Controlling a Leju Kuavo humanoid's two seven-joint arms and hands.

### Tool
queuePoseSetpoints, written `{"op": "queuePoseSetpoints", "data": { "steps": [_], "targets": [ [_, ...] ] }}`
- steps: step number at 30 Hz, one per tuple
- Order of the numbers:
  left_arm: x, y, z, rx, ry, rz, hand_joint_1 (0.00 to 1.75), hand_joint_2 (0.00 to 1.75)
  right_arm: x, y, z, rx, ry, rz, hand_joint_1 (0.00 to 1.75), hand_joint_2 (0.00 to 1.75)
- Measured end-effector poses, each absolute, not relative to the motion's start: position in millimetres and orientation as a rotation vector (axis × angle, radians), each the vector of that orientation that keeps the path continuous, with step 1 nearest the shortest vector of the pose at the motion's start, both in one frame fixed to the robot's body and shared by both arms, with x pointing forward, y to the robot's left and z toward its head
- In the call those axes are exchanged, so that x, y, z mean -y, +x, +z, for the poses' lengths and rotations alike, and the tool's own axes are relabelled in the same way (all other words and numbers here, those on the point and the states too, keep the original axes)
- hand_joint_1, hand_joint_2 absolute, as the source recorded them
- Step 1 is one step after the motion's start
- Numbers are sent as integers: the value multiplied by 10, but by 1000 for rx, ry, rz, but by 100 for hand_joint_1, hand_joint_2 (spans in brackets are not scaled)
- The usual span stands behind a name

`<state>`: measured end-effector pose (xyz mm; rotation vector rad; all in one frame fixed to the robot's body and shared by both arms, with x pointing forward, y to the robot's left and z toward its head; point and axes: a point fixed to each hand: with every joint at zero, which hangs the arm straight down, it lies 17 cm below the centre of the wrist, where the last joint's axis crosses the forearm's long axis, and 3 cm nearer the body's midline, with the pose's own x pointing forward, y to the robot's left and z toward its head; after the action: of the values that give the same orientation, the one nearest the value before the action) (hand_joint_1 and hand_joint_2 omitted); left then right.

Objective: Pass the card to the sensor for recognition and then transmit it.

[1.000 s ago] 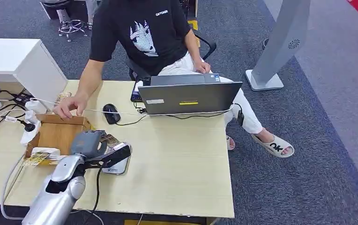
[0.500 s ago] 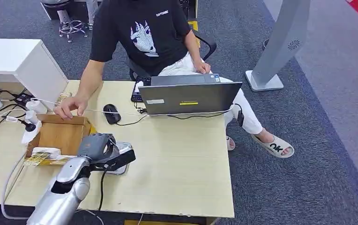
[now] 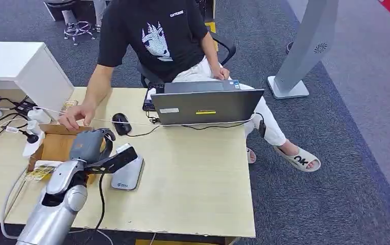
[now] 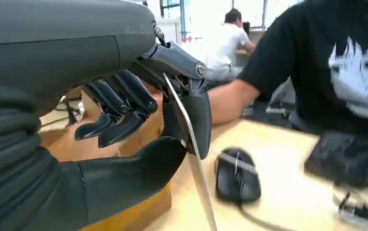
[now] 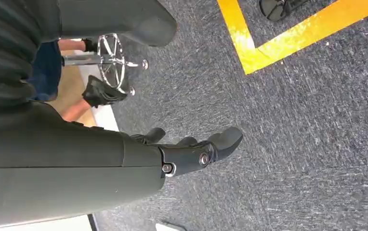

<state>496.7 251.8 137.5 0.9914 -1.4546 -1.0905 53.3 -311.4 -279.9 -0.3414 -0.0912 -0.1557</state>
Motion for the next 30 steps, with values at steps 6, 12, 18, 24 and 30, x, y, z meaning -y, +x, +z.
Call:
{"op": "queuePoseSetpoints", "data": {
  "steps": [6,12,18,24,30],
  "targets": [
    [-2655,5038,1832,1532,1053,-1019,175,175,3120,538,-2798,97,-343,-153,0,175],
    [-2711,5051,2061,1577,1108,-980,175,175,3126,541,-2797,99,-346,-151,0,175],
    [-3075,5203,2595,1583,1298,-890,175,175,3130,550,-2795,102,-349,-133,0,175],
    [-3377,5341,3040,1609,1356,-784,175,175,3131,562,-2794,103,-349,-121,0,175],
    [-3422,5359,3029,1607,1347,-772,0,175,3131,576,-2793,105,-349,-122,0,175]
  ]
}}
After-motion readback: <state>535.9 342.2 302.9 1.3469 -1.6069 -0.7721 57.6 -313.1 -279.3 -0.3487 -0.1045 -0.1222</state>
